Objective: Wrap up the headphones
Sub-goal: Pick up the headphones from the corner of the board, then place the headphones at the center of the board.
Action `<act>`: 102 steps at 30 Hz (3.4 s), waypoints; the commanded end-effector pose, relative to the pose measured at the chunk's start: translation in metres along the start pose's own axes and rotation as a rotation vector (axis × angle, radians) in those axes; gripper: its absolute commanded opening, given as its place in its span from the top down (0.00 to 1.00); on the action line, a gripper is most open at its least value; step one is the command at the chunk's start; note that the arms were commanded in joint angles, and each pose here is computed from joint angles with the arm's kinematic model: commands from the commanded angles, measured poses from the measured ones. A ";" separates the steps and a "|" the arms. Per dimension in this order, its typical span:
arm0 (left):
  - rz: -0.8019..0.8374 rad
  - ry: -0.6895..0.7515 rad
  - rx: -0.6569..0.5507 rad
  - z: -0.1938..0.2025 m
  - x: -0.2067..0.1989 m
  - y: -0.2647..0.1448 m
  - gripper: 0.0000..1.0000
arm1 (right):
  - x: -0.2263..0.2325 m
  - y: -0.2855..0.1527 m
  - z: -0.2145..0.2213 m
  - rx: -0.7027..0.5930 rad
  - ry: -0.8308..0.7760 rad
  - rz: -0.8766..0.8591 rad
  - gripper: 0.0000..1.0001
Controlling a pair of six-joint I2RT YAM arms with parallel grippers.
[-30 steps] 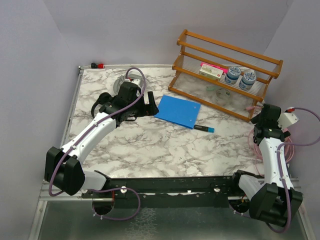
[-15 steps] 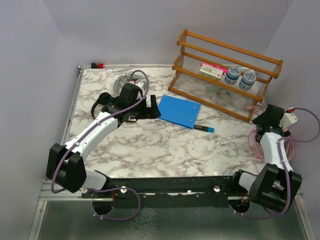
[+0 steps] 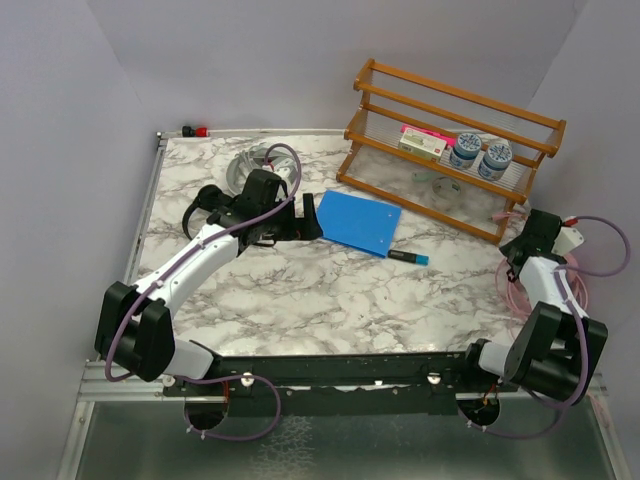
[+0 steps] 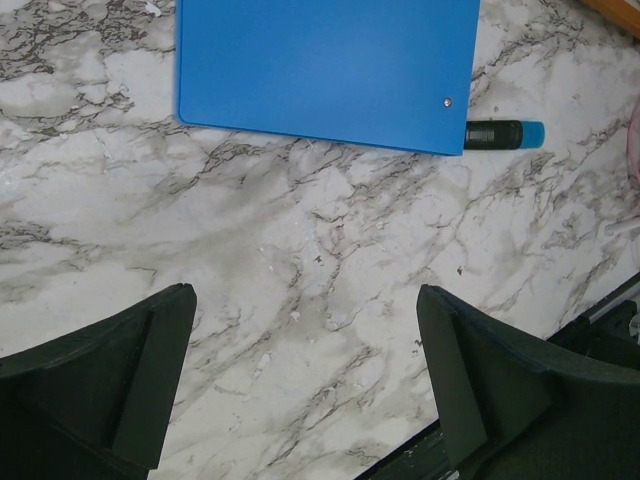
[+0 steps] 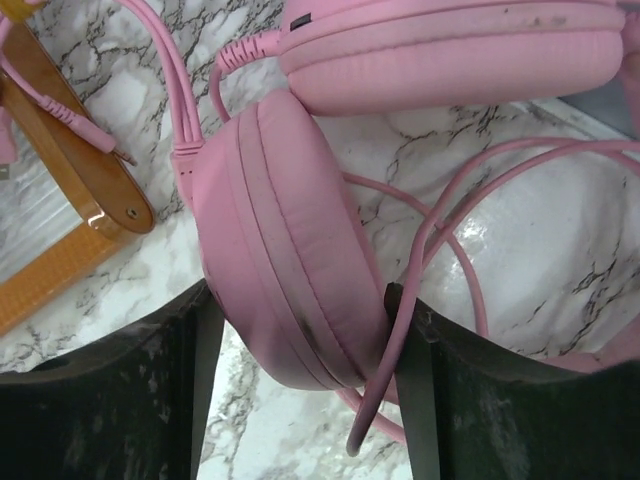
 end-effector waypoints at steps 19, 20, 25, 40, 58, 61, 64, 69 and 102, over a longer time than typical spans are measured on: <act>0.109 0.031 0.038 0.006 -0.005 0.005 0.01 | 0.012 -0.158 -0.045 -0.087 0.331 -0.625 0.66; 0.133 0.032 0.048 0.007 -0.007 0.006 0.01 | 0.014 -0.168 -0.043 -0.077 0.374 -0.705 0.66; 0.188 0.058 0.054 0.009 -0.010 0.002 0.01 | 0.028 -0.215 -0.056 -0.043 0.433 -1.032 0.63; 0.153 0.159 -0.130 -0.005 -0.008 -0.028 0.01 | 0.121 -0.261 -0.065 0.066 0.236 -1.426 0.62; -0.120 -0.268 -0.405 0.039 0.027 -0.078 0.01 | 0.248 -0.305 0.104 -0.053 0.047 -1.026 0.61; -0.125 -0.329 -0.384 0.055 0.034 -0.079 0.01 | 0.247 -0.299 0.128 -0.154 -0.029 -0.926 0.58; -0.137 -0.366 -0.369 0.061 0.036 -0.079 0.01 | 0.256 -0.289 0.152 -0.172 -0.090 -0.876 0.38; -0.169 -0.364 -0.324 0.058 0.035 -0.078 0.01 | 0.272 -0.293 0.164 -0.169 -0.236 -0.920 0.00; -0.242 -0.706 -0.021 0.128 0.049 -0.055 0.05 | 0.274 -0.293 0.183 -0.496 -1.794 -1.915 0.22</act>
Point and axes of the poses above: each gripper's point midway between its finger pads, its own y axis out along the fingers, its own x axis along the line the jaws close on, z = x × y, the point moved 9 cm from there along -y, back along the fingers, and after that the axes turned 5 degrees about -y, right-handed, at the moved point
